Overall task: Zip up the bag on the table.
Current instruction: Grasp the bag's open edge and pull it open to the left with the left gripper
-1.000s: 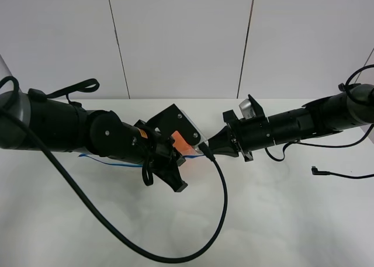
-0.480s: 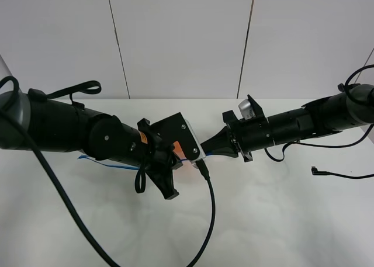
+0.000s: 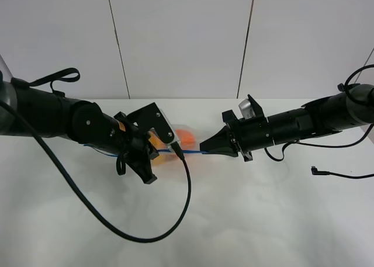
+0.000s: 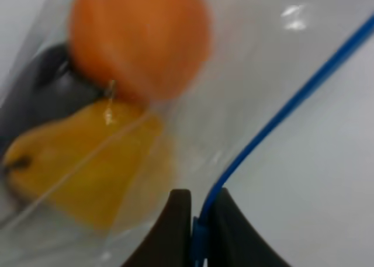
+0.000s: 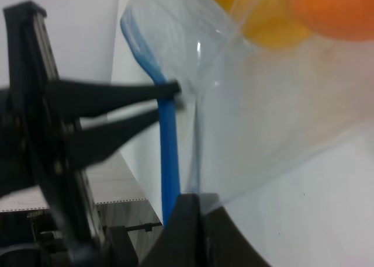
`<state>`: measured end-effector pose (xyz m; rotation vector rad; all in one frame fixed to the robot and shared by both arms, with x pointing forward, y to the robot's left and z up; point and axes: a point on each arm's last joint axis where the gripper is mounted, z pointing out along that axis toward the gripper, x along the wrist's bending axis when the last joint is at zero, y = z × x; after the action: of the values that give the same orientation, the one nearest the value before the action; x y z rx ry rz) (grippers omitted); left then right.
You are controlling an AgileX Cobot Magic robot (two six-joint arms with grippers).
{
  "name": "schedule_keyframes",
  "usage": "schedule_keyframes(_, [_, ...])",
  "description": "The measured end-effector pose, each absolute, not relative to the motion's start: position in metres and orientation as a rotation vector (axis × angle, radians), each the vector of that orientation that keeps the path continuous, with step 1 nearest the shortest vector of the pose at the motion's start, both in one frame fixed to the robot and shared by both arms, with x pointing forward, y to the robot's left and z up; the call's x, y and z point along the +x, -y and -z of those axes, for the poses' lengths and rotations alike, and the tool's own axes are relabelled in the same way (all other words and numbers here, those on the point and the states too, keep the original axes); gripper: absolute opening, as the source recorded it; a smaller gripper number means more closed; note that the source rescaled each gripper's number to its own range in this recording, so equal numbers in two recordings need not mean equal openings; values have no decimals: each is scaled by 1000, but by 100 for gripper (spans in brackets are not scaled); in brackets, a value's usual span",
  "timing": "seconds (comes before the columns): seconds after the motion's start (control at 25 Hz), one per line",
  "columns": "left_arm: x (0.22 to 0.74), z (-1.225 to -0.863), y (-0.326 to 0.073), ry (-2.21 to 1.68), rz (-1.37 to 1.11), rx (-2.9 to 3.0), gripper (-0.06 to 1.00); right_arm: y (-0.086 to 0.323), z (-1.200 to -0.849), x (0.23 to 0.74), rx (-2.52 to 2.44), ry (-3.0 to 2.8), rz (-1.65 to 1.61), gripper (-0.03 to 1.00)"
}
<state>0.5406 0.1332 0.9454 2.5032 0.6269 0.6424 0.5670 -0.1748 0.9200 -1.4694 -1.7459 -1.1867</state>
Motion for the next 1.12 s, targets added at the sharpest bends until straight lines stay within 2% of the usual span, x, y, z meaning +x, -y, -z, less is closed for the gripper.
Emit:
schedule_keyframes(0.64, [567, -940, -223, -893, -668, 2585, 0, 174, -920, 567, -1472, 1741, 1191, 0])
schedule_keyframes(1.12, [569, -938, -249, -929, -664, 2648, 0, 174, -920, 567, -1471, 1743, 1189, 0])
